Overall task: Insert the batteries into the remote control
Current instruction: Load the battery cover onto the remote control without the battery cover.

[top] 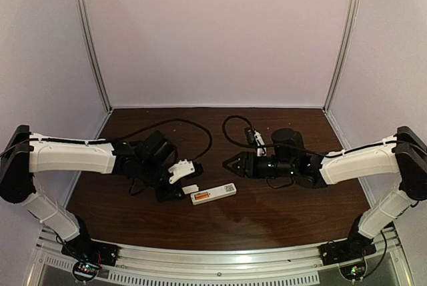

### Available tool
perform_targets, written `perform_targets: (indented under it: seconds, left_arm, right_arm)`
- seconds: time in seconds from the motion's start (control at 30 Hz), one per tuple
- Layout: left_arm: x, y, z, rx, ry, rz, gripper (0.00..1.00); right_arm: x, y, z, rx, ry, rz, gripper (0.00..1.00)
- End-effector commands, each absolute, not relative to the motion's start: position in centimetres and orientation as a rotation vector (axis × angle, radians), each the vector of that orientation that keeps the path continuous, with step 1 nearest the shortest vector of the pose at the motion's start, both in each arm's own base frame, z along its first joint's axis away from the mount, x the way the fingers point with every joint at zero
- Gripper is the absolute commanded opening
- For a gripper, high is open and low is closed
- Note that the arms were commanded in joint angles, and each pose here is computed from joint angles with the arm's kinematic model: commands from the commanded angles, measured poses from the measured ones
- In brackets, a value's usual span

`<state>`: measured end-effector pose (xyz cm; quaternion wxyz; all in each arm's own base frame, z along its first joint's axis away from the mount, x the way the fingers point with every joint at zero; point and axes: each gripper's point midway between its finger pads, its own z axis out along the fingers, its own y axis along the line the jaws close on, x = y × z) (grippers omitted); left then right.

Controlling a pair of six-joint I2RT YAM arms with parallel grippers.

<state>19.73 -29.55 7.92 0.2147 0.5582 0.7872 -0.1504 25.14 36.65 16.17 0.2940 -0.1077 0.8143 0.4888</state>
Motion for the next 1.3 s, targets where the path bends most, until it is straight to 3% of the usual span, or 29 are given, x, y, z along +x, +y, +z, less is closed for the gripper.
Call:
perform_targets:
  seconds: [0.0,0.13,0.37,0.93,1.1,1.27]
  left_arm:
    - [20.3,-30.5,7.6,1.601,2.14,-0.398,0.03]
    - [20.3,-31.0,6.4,1.648,2.151,-0.381,0.03]
    - [20.7,-31.8,5.8,1.677,2.143,-0.356,0.04]
    - [21.2,-32.4,4.6,1.691,2.107,-0.357,0.11]
    - [21.1,-32.4,4.4,1.694,2.103,-0.36,0.12]
    - [20.8,-32.2,4.4,1.693,2.096,-0.371,0.12]
  right_arm:
    - [24.8,38.4,16.2,-0.316,2.161,1.448,0.54]
    - [24.9,39.3,15.5,-0.287,2.172,1.527,0.41]
    - [24.5,39.9,14.1,-0.267,2.197,1.617,0.28]
    - [24.5,39.2,13.5,-0.096,2.144,1.937,0.23]
    - [24.5,39.2,12.9,-0.12,2.186,1.882,0.3]
    - [24.9,37.5,13.9,-0.249,2.153,1.727,0.52]
